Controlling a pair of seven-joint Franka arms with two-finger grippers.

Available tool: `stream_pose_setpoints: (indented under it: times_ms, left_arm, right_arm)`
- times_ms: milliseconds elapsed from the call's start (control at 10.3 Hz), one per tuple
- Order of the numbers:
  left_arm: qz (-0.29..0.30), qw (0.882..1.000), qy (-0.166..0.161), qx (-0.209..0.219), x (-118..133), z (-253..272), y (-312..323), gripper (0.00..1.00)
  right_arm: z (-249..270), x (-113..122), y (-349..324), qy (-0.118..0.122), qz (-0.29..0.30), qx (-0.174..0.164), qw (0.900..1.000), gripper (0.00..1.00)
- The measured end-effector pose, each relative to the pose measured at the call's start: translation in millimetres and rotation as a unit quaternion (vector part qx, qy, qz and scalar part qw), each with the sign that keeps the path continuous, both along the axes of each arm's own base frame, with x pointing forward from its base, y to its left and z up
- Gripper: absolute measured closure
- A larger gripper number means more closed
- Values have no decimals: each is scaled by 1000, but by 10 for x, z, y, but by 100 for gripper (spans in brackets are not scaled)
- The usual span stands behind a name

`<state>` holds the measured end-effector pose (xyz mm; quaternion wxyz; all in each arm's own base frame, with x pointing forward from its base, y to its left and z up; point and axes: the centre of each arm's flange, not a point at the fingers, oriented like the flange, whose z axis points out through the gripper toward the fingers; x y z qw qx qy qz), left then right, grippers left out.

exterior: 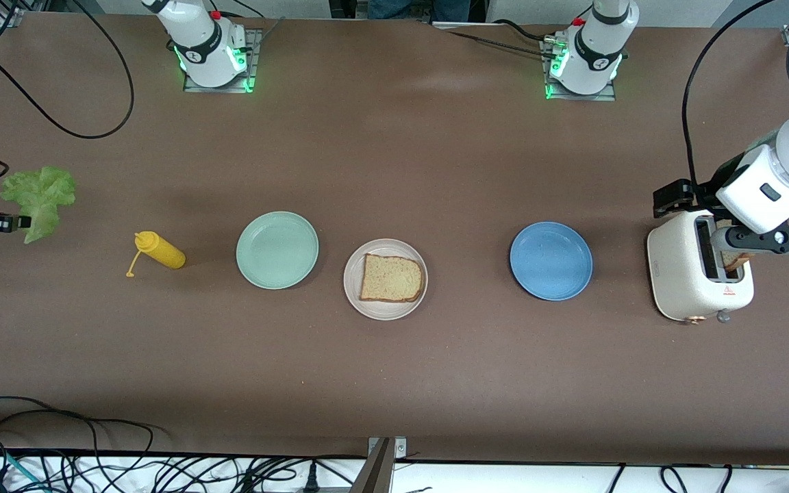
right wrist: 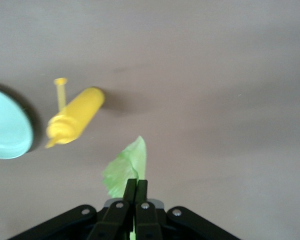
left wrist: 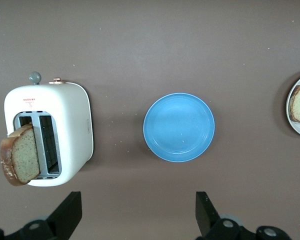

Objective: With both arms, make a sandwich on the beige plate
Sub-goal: 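Carry the lettuce with the right gripper onto the bread on the beige plate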

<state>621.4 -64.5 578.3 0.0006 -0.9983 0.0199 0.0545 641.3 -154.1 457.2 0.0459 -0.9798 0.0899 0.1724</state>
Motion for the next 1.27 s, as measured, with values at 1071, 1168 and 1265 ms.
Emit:
stream_pose_setpoints:
  times_ms: [1071,1168,1265]
  left_arm:
    - [-9,1000,1,-1,-4,-21,-102,0]
    - [-8,1000,1,-1,-3,-21,-98,0]
    - [-8,1000,1,0,-2,-21,-94,0]
  right_arm:
    - [-51,741,2989,19,-412,141,900,98]
    - [-91,781,3094,29,-436,160,885,98]
    - [-151,816,3209,36,-455,172,873,98]
